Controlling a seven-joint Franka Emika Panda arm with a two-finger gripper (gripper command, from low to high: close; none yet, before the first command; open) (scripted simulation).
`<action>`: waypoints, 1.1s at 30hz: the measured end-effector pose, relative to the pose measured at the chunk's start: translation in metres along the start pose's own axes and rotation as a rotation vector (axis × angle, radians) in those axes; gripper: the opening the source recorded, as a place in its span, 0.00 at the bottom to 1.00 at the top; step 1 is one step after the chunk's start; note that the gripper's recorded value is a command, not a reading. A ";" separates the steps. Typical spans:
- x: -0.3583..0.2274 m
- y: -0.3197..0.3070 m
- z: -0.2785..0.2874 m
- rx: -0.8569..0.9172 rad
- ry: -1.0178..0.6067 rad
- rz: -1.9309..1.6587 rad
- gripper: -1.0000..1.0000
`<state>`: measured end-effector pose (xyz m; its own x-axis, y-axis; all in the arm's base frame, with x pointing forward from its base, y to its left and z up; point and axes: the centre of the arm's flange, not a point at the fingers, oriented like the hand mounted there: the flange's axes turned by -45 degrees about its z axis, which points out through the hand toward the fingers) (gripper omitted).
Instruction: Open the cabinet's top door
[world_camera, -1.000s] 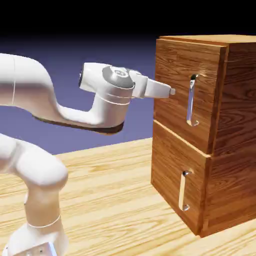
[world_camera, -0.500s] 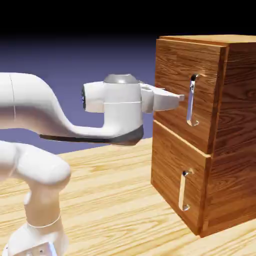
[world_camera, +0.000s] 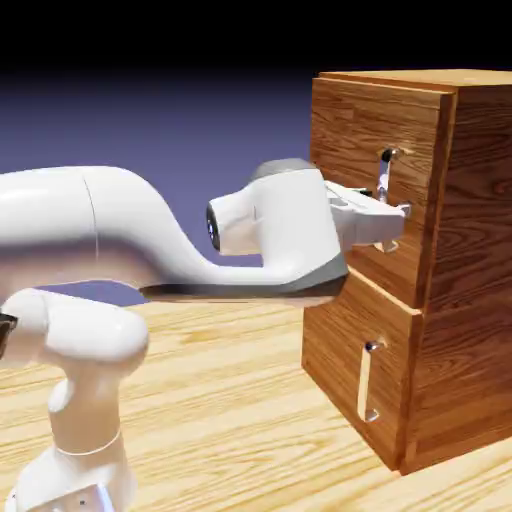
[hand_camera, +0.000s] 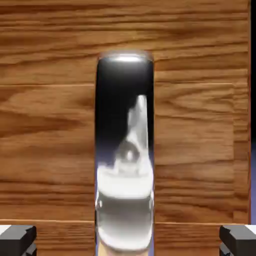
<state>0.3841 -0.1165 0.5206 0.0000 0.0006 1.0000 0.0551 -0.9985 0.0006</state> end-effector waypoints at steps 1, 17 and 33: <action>0.000 -0.003 -0.006 -0.019 0.000 0.000 0.00; 0.000 -0.060 -0.087 -0.314 0.000 -0.001 0.00; 0.000 -0.124 -0.139 -0.559 0.000 0.000 0.00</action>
<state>0.2382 -0.0007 0.5207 0.0001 0.0009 1.0000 -0.4826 -0.8758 0.0008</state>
